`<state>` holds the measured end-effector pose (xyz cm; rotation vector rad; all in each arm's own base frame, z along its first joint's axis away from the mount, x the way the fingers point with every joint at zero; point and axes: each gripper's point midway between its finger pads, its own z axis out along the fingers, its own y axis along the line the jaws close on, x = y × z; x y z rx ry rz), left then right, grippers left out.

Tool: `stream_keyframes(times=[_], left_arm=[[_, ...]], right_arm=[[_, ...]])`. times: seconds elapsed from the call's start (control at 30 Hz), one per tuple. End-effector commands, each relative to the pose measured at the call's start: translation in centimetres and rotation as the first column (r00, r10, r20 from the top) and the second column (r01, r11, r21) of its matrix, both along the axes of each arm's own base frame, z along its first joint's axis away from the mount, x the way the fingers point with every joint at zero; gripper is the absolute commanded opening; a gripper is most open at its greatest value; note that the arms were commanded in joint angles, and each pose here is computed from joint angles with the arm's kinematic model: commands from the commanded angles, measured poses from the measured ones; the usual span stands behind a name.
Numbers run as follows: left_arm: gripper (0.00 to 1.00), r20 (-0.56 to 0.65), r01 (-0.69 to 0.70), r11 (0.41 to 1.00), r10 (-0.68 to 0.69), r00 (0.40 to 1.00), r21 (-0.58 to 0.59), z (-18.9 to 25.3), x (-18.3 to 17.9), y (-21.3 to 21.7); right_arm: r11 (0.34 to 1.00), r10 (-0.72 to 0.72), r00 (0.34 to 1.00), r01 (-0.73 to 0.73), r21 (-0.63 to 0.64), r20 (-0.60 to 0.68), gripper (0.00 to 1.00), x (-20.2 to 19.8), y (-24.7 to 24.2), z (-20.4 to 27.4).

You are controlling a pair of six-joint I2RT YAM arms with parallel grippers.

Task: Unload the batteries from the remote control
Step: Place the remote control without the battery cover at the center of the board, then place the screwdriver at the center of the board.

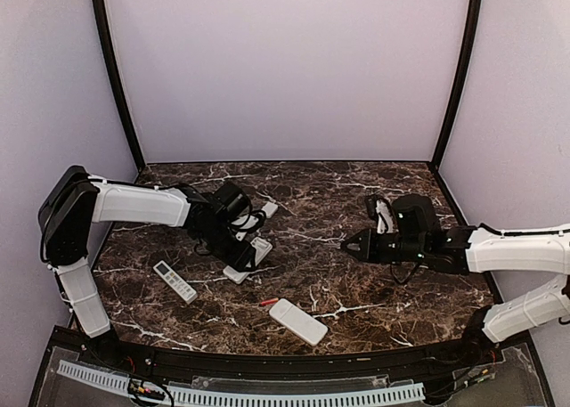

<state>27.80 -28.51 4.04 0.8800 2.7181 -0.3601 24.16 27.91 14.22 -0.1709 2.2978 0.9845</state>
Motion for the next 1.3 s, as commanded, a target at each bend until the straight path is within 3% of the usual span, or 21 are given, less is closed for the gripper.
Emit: stream_keyframes(times=[0.0, 0.3, 0.43, 0.63, 0.83, 1.07, 1.27], left_arm=[[0.15, -0.034, -0.093, 0.996, 0.092, 0.995, -0.009, 0.1, 0.3, 0.1], [0.65, 0.0, -0.163, 0.986, 0.163, 0.987, -0.035, 0.4, 1.1, 0.1], [0.78, 0.028, -0.178, 0.982, 0.18, 0.983, -0.071, 1.6, 1.6, -0.1], [0.82, 0.1, -0.228, 0.966, 0.24, 0.966, -0.118, 4.5, 2.2, 0.6], [0.86, 0.127, -0.361, 0.913, 0.387, 0.913, -0.188, 7.2, 1.7, 3.7], [0.88, 0.069, -0.525, 0.827, 0.547, 0.835, -0.201, 6.7, -0.8, 9.1], [0.95, 0.034, -0.665, 0.699, 0.696, 0.717, -0.264, 6.4, -3.1, 13.8]], right_arm=[[0.999, -0.041, 0.999, 0.041, -0.011, -0.028, 0.0, 0.3, -0.6, -1.6], [0.999, -0.025, 0.991, 0.021, -0.032, -0.13, 0.0, -0.5, -0.1, -5.7], [0.999, -0.01, 0.988, 0.004, -0.04, -0.155, 0.0, -0.6, 0.2, -6.8], [0.998, -0.001, 0.979, -0.013, -0.068, -0.204, 0.0, -0.9, 0.5, -8.9], [0.996, -0.015, 0.972, -0.007, -0.091, -0.235, 0.08, -1.2, 0.1, -10.4], [0.992, -0.042, 0.967, 0.01, -0.126, -0.25, 0.38, -1.2, -0.4, -11.4], [0.988, -0.057, 0.973, 0.022, -0.156, -0.223, 0.58, -1.0, -1.0, -10.9]])
